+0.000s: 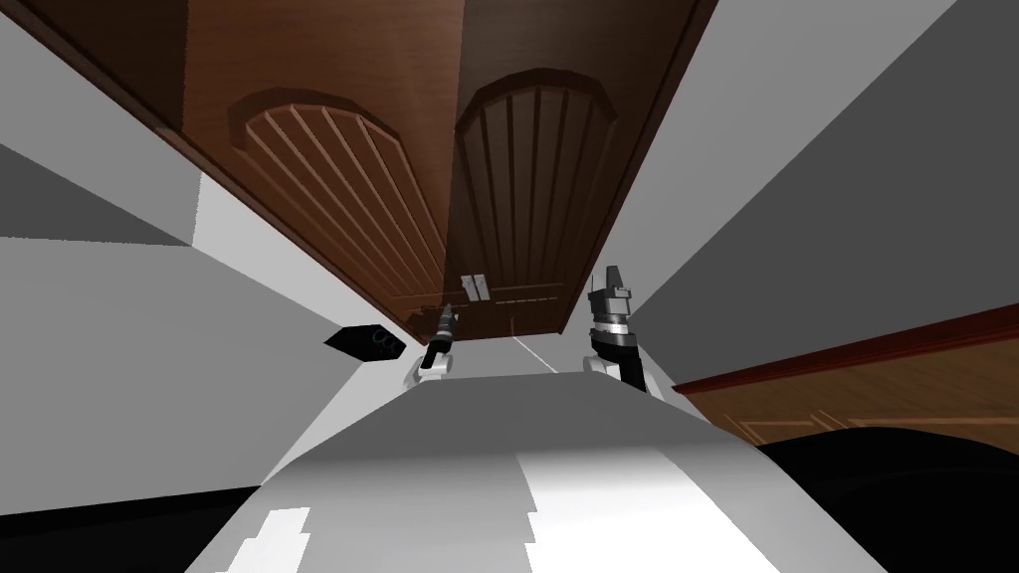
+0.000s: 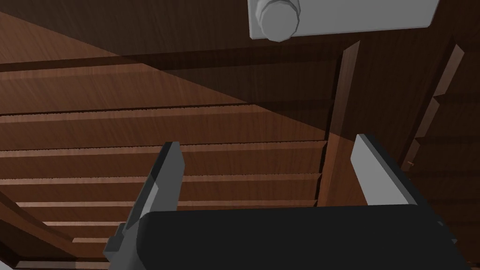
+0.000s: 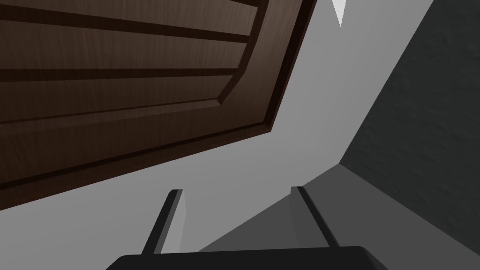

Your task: Pull the door open

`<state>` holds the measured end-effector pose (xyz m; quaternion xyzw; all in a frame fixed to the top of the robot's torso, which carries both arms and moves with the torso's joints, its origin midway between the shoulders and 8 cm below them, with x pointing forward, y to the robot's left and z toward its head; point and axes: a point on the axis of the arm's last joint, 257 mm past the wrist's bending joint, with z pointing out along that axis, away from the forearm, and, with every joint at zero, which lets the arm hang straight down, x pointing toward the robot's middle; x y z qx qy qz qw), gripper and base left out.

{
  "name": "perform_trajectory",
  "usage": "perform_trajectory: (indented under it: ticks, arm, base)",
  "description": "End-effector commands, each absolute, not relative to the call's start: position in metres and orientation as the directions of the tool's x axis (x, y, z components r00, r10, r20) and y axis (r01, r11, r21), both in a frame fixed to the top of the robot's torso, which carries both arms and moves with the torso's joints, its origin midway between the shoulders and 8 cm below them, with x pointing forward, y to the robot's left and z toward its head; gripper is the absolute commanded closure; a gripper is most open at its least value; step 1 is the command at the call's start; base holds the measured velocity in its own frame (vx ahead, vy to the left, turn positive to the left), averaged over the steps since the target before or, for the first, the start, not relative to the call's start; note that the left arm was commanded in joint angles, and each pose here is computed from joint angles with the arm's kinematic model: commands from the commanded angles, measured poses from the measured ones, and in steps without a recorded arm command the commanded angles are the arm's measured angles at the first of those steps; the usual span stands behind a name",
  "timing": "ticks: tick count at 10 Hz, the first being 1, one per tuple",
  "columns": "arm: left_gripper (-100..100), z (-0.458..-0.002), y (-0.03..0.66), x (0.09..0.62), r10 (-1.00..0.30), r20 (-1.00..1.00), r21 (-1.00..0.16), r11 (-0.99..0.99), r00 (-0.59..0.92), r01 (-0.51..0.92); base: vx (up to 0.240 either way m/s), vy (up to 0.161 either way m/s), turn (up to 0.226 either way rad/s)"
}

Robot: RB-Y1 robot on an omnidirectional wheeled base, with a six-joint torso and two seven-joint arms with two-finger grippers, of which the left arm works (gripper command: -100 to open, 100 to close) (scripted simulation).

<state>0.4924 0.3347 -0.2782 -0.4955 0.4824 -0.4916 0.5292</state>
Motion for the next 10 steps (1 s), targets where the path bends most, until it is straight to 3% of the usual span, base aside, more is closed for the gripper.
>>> perform_trajectory:
  ticks: [1,5,10]
  arm:
    - [-100,-0.285,0.339,0.496,-0.998,-0.014,-1.0,0.016,0.056,0.025]
    - [-100,-0.293,0.345,0.499,-0.998,-0.005,-1.0,0.006,0.06,0.008]
    - [-100,-0.318,0.436,0.468,-0.98,-0.054,-0.997,0.041,0.19,-0.07]
  base:
    - [0.158,0.036,-0.092]
    - [0.16,0.031,-0.066]
    - [-0.003,0.053,0.079]
